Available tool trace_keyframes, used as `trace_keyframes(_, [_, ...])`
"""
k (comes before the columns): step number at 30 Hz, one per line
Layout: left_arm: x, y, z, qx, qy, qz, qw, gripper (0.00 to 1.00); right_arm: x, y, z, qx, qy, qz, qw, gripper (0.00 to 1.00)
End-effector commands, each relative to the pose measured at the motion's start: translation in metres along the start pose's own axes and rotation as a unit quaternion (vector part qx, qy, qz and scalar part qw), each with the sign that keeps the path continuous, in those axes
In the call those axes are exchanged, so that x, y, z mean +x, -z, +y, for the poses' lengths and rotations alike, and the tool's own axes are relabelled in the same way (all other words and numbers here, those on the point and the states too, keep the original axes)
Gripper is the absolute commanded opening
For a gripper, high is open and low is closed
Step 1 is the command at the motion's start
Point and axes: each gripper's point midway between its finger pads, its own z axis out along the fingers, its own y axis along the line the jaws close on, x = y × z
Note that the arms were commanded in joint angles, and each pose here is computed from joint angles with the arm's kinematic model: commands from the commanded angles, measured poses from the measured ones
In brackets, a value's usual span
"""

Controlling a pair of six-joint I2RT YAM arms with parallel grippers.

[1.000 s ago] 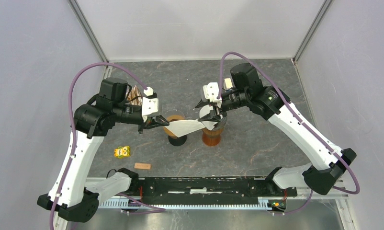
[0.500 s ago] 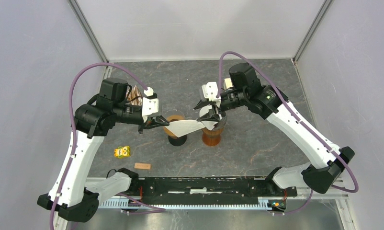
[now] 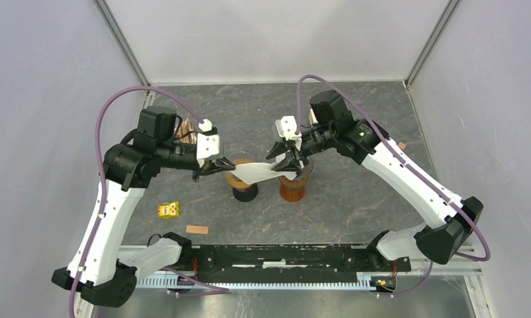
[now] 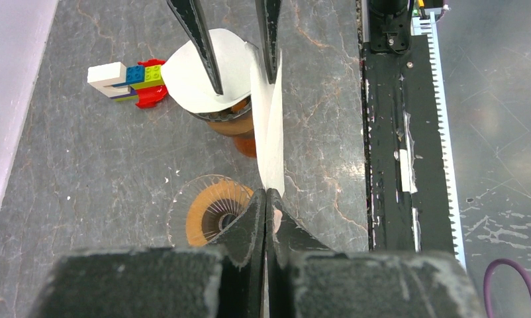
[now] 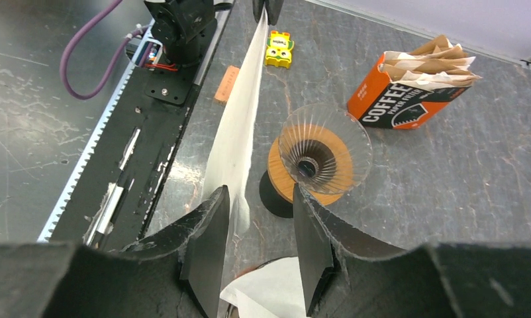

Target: Place the coffee filter in the dripper

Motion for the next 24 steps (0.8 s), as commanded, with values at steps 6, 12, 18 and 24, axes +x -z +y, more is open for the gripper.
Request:
trace_keyframes(6, [-0.004,-0.006,0.007,-0.004,-0.01,-0.014,1.0,0.02,-0.005,-0.011,-0.003,-0.023,-0.03,-0.033,0.999,0.42])
trace_keyframes(12, [-0.006,-0.009,0.013,-0.012,-0.005,-0.006,1.0,0.02,-0.005,-0.019,-0.005,-0.023,-0.047,-0.037,0.998,0.37])
trace_keyframes(18, [-0.003,-0.013,0.018,-0.024,-0.011,0.018,0.999,0.02,-0.001,-0.023,-0.009,-0.004,-0.052,-0.021,0.998,0.3])
trace_keyframes(24, [-0.008,-0.015,0.022,-0.03,-0.016,0.024,0.999,0.02,0.007,-0.024,-0.011,0.012,-0.055,-0.007,0.998,0.25])
